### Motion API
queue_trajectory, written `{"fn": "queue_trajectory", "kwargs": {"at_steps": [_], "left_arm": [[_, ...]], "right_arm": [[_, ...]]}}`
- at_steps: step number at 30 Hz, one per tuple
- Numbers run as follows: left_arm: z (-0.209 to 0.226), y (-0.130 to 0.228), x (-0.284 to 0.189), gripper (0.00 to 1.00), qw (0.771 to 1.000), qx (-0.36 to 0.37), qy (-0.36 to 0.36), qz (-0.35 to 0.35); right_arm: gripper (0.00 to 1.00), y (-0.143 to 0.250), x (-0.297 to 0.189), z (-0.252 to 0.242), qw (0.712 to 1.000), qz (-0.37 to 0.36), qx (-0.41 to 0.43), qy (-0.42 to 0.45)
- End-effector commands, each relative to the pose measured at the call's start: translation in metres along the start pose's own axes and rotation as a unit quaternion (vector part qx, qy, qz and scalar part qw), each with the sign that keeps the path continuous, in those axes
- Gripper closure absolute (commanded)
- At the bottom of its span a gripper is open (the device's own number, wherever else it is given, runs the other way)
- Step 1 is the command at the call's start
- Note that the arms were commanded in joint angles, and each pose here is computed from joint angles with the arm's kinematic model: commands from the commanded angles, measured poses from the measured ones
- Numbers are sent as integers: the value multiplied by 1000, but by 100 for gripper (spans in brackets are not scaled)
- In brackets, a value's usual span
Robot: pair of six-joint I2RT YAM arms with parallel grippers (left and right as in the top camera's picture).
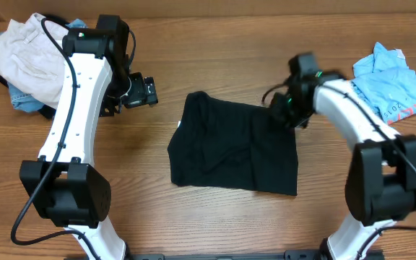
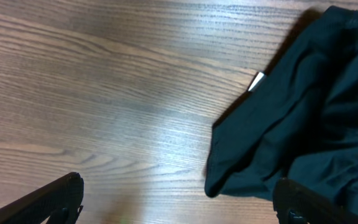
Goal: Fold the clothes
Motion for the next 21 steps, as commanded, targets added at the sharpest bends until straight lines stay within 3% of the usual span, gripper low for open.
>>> {"fn": "queue_trajectory", "kwargs": {"at_steps": [1,3,7,10,16,21], "left_arm": [[-3,3,-4,0,1000,11,6,-4],[-3,2,-4,0,1000,11,7,-5],[-4,2,-4,0,1000,11,8,-6],[-6,2,-4,0,1000,12,21,-4],[-6,1,-4,0,1000,12,21,-8],[-6,1,-4,0,1000,12,21,-8]], "right_arm": [[96,-9,-100,12,996,-87,-17,10],[93,10,-122,4,998,-62,-15,29],[92,37,-111,-17,996,25,6,81],[95,53,-75,-35,991,95,24,93],[96,100,27,-70,981,189,31,39],[96,123,48,-85,974,213,49,54]]}}
Point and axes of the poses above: each gripper's point midway between its finger pads, its own x axis out along the fingers, its own z axis along the line the jaws close on, y = z × x, the point moved 8 cm from there along -x, back along the fingers, and after that the axes turned 13 degrees about x, right-handed, at the moved point
